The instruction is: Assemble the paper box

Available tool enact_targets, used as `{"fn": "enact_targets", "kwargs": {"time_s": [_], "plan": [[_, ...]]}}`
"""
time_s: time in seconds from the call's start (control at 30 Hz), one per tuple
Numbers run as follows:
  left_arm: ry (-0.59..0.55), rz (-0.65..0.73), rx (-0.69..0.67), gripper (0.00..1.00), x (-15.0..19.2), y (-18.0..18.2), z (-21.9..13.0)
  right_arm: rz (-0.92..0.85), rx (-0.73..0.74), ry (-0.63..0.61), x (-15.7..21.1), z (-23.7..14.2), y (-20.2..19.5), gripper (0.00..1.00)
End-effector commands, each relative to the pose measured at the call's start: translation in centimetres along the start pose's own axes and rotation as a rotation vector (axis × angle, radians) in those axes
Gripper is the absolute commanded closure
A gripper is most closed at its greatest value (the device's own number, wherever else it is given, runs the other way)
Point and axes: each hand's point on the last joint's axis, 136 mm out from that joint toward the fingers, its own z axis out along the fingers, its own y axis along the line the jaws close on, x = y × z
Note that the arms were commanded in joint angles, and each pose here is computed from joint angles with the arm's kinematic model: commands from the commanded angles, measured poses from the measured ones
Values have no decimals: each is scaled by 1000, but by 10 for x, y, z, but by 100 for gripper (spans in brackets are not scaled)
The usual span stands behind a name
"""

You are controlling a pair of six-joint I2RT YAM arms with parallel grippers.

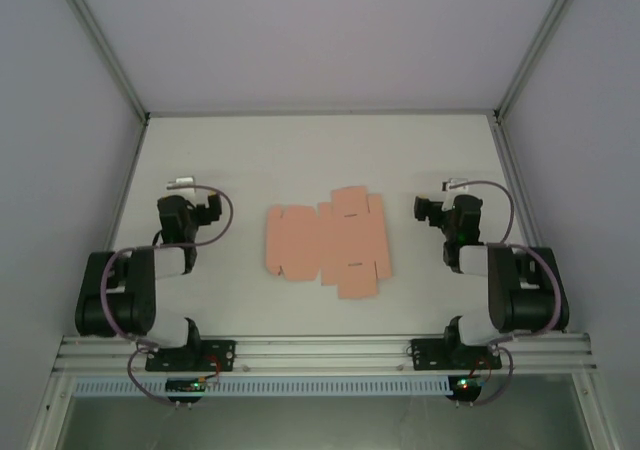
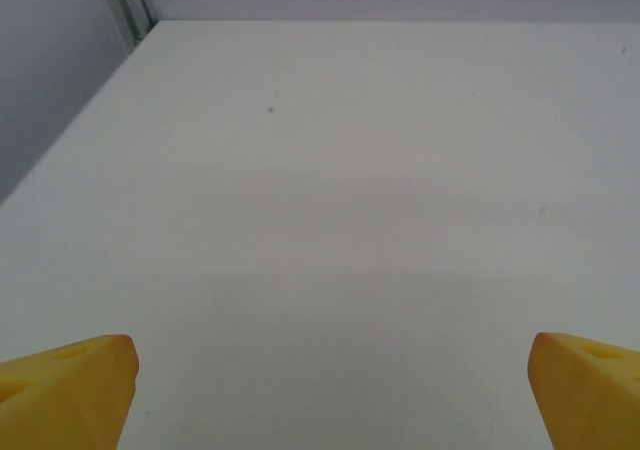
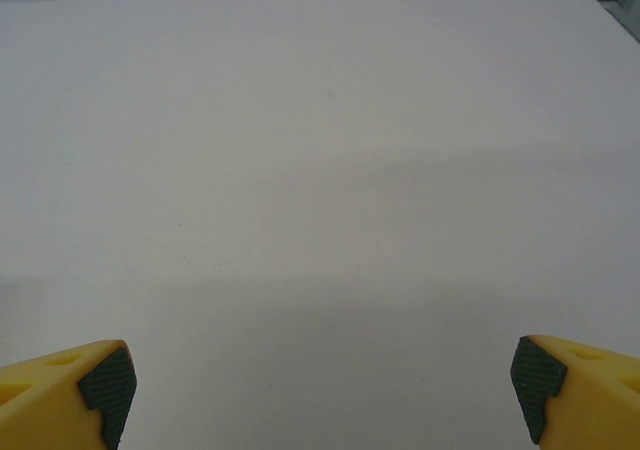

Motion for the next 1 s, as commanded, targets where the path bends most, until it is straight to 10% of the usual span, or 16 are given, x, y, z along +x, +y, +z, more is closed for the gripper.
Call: {"fn": "enact_targets", "kwargs": {"time_s": [0.0,0.43,0.8,0.97], "plan": [[45,-86,-6,0,-28,1,-9,66,77,63,-41,-14,-7,1],[469,-344,519,1,21,-140,-66,218,-548,539,24,-84,197,49],[747,-431,821,1,75,-212,-87,203,-451,770,133,-47,197,56],[771,-469,908,21,78,-233,-84,228,-416,788,153,-45,190,56]]}}
